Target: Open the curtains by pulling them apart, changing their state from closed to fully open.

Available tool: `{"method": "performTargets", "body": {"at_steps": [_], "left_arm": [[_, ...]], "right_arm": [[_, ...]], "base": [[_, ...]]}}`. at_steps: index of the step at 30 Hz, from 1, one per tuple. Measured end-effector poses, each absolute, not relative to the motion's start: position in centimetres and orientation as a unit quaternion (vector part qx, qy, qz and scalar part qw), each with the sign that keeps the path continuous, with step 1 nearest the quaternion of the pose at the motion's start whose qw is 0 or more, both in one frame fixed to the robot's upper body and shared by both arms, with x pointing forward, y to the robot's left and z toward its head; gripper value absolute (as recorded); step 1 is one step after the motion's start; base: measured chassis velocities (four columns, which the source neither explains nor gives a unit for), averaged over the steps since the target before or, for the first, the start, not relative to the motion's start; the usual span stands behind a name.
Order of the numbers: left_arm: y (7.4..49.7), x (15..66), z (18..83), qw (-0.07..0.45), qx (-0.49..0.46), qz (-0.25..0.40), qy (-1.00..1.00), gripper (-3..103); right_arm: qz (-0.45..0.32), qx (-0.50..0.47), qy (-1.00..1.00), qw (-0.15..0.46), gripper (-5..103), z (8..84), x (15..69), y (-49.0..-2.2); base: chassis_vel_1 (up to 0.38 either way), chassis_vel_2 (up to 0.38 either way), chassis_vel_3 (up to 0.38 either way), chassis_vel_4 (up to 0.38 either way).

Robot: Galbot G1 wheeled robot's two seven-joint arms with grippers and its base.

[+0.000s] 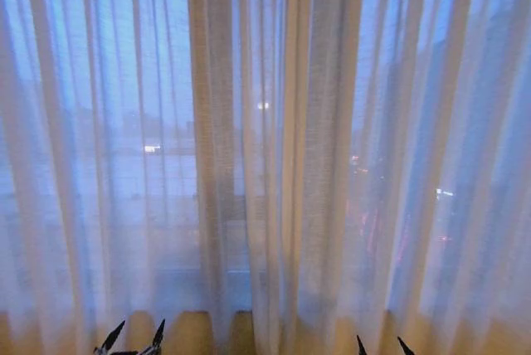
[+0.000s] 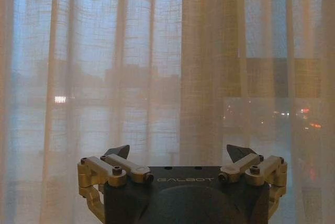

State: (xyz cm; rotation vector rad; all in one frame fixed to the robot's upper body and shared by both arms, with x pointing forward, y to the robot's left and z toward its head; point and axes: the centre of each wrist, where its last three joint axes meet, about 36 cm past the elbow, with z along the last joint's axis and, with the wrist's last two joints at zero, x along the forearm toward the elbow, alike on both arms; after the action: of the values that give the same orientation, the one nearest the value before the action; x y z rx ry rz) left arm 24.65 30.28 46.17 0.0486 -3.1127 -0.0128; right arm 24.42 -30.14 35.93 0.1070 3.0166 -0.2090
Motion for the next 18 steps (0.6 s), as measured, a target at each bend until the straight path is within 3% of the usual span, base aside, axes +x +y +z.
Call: {"method": "performTargets", "body": {"at_steps": [11, 18], "left_arm": [[30.26, 24.38, 46.31, 0.008, 0.014, -0.012, -1.0, 100], [30.17, 24.28, 46.24, 0.008, 0.013, -0.014, -1.0, 100]], "right_arm": [[-0.087, 0.026, 0.993, 0.072, 100, 35.27, 24.3, -30.79], [-0.086, 0.026, 0.993, 0.075, 100, 35.04, 24.09, -30.8]], "base": [[-0.038, 0.03, 0.034, -0.029], [-0.158, 0.201, 0.146, -0.163]]}}
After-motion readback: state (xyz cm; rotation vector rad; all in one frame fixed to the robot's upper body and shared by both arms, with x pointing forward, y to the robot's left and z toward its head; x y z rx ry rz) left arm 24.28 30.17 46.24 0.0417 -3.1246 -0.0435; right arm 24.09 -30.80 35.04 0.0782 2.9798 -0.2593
